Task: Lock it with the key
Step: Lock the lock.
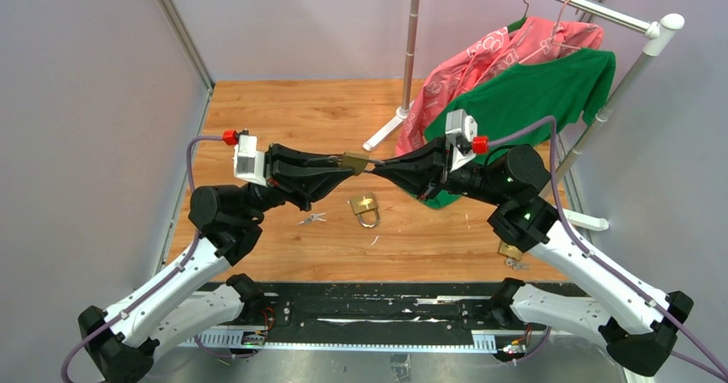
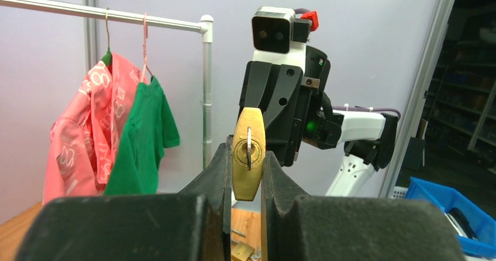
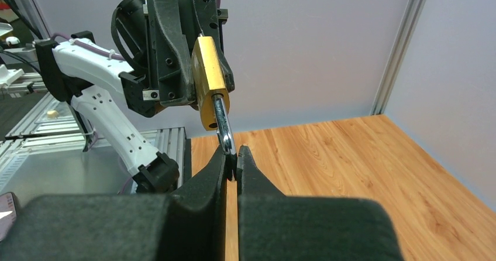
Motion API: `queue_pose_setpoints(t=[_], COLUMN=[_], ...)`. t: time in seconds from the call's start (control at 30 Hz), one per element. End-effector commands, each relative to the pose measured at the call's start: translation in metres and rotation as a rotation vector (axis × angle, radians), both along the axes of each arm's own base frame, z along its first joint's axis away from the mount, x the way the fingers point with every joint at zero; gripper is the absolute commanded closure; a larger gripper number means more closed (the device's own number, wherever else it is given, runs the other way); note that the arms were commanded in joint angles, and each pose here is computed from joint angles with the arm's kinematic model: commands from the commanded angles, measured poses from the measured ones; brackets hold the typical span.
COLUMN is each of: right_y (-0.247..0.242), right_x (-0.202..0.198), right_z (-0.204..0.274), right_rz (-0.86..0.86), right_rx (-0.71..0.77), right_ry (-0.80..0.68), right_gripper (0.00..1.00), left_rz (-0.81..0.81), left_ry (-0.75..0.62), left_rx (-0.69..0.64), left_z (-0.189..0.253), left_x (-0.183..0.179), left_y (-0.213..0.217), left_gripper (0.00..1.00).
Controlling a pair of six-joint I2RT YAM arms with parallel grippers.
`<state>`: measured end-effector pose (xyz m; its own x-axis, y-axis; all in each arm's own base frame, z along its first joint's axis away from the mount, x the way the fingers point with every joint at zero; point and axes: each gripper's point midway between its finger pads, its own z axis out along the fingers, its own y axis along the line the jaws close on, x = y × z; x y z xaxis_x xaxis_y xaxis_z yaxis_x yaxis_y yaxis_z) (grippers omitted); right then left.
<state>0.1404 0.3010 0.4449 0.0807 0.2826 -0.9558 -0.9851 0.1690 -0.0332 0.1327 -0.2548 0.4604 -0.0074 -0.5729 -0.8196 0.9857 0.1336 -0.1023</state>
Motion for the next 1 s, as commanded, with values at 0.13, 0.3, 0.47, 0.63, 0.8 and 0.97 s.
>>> queue_pose_setpoints(t=[0.13,0.3,0.47,0.63,0.8,0.97], right_y=[-0.002,0.003,0.0,-0.017,-0.039,-0.05], right_x=[-0.007,-0.012,-0.023,-0.039,-0.049,-0.039], right_z=[0.02,0.023,0.03,0.039,0.045,0.031], right_rz=[0.021,0.074,0.12,0.124,0.073,-0.033], right_rx=[0.006,0.031,0.072,0.116,0.16,0.041], right_ry=[-0.083,-0.058,-0.073,-0.108,-0.165,-0.16], right_gripper=[1.0,1.0,1.0,1.0,1.0,1.0], left_rz=[0.032,0.032,-0.013,-0.059,-0.104,-0.127], left_ry=[-0.043,-0.036,-0.012,0.037,0.064,0.065], left_rx=[-0.066,-0.08,-0.075,-0.052,0.015,0.113], left_z=[0.009,0.006,0.003,-0.002,-0.017,-0.036], left_x=[0.003,0.005,0.012,0.023,0.026,0.029], left_y=[0.005,0.004,-0.008,-0.025,-0.049,-0.068], left_gripper=[1.0,1.0,1.0,1.0,1.0,1.0])
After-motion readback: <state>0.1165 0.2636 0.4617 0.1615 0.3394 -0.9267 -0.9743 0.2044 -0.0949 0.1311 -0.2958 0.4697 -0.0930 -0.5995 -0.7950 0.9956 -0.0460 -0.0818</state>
